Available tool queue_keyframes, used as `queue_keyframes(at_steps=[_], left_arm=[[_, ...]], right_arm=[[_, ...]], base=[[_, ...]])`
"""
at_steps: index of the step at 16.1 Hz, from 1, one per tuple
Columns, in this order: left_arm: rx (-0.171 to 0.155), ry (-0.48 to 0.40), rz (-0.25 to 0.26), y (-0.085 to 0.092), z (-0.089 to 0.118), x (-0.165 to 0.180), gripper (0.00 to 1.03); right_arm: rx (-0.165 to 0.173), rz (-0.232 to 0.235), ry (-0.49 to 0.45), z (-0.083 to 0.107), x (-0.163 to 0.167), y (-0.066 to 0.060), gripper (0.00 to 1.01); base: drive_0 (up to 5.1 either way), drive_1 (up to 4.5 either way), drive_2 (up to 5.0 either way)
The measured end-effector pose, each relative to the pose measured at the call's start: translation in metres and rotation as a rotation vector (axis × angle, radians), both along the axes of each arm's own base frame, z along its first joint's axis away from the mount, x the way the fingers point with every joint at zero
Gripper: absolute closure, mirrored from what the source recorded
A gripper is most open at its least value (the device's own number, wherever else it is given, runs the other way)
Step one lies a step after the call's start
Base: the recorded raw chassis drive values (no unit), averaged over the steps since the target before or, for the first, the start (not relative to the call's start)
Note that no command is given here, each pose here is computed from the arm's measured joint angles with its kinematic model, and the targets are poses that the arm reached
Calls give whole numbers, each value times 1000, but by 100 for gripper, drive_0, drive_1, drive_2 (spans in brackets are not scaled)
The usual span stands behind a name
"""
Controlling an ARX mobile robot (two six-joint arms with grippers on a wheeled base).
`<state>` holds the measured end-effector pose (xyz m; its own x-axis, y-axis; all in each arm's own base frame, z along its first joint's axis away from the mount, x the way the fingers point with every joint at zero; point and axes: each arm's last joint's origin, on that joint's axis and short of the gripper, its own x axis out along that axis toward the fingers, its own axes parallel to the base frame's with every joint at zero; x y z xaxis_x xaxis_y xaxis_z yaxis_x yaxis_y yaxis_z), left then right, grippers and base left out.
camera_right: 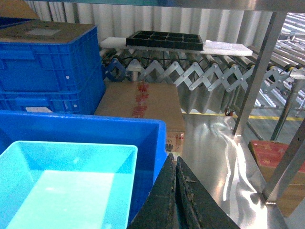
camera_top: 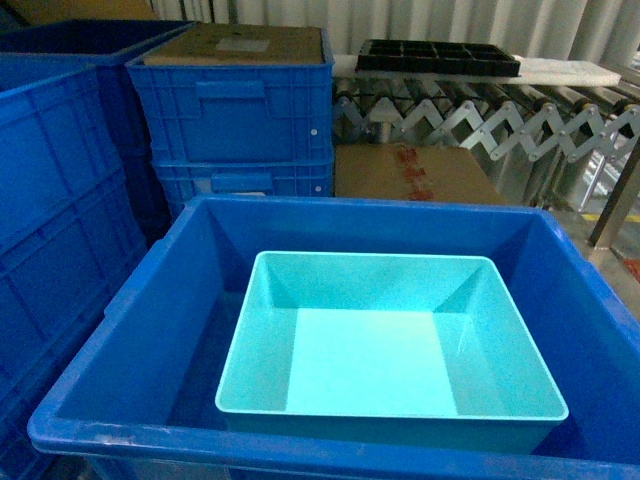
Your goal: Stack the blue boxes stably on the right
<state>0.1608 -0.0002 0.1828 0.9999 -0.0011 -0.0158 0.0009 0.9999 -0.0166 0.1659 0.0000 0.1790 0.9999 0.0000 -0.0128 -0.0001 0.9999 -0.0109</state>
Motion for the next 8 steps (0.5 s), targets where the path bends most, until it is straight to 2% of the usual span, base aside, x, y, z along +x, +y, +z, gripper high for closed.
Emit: queue_keyframes(at_steps=[4,6,8], left_arm=[[0,-4,1,0,-6,-16,101],[0,-3,0,0,-8,-19,101],[0,-3,0,0,-9,-21,101]], right_arm=[[0,0,-6,-5,-17,0,100],[0,0,-38,-9,-20,0,100],[0,0,-15,-12,-22,0,100]], base=[[0,0,0],[0,0,0],[0,0,0]])
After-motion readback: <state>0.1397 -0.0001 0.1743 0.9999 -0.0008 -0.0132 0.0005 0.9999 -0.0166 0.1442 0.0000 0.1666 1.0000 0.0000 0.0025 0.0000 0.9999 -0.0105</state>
